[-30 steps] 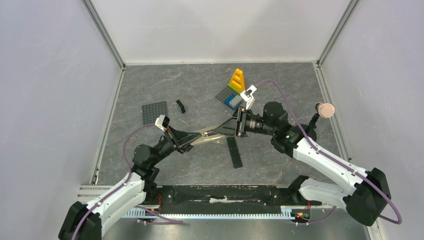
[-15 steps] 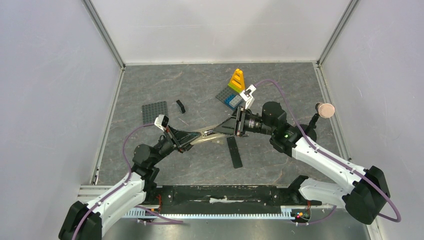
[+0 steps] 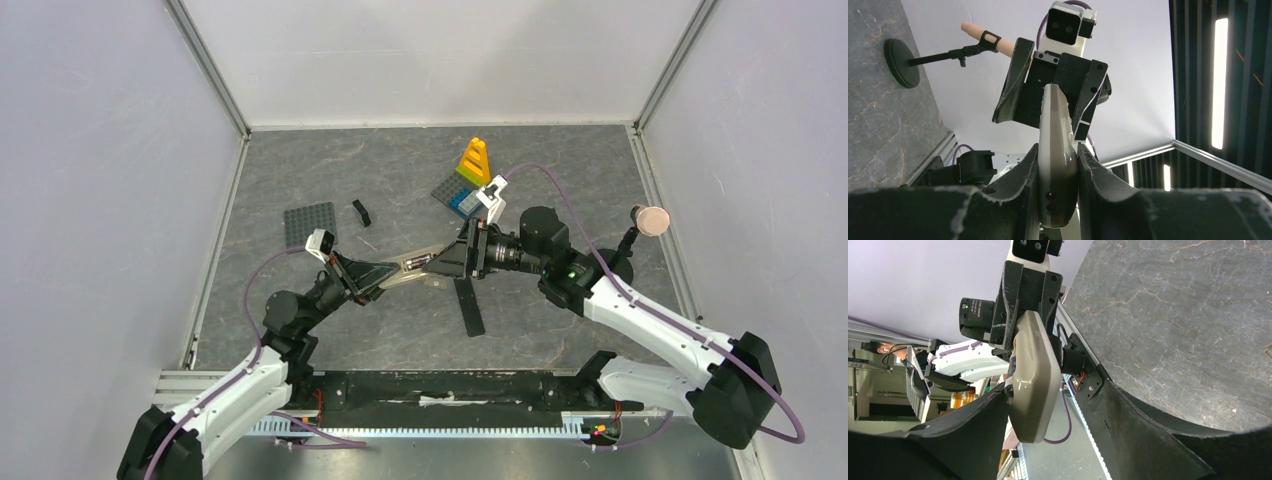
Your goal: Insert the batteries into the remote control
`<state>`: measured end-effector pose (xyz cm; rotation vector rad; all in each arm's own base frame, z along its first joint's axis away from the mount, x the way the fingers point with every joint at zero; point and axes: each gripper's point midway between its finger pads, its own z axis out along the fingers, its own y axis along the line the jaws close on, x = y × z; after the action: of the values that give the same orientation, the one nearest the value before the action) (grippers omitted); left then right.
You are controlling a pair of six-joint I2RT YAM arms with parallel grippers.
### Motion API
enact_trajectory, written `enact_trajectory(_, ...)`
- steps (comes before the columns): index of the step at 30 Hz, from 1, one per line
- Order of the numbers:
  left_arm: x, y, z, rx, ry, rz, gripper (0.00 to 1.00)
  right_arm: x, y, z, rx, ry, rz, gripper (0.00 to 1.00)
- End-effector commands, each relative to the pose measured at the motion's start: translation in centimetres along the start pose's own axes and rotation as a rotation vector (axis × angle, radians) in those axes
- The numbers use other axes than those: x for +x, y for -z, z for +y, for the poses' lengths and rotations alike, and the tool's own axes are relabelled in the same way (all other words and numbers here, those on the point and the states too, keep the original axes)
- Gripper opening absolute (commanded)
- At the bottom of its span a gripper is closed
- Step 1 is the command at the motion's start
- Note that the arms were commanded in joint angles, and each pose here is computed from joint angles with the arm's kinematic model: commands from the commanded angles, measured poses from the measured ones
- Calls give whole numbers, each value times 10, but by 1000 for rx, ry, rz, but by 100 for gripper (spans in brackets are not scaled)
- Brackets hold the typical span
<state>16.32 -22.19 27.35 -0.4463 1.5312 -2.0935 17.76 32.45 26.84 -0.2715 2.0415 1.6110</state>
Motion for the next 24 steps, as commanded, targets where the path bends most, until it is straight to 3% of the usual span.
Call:
enact_trajectory(1,-1,-1,-29,95,-83,-19,2,-7,5,9,4,39,-21,73)
enact_trajectory(11,-3,-1,-18,57,-77,-25,2,-16,10,30,-58,38,-54,87)
enact_trajectory(24,1,1,-14,44,-82,-8,2,-30,14,21,-31,-17,-118,86)
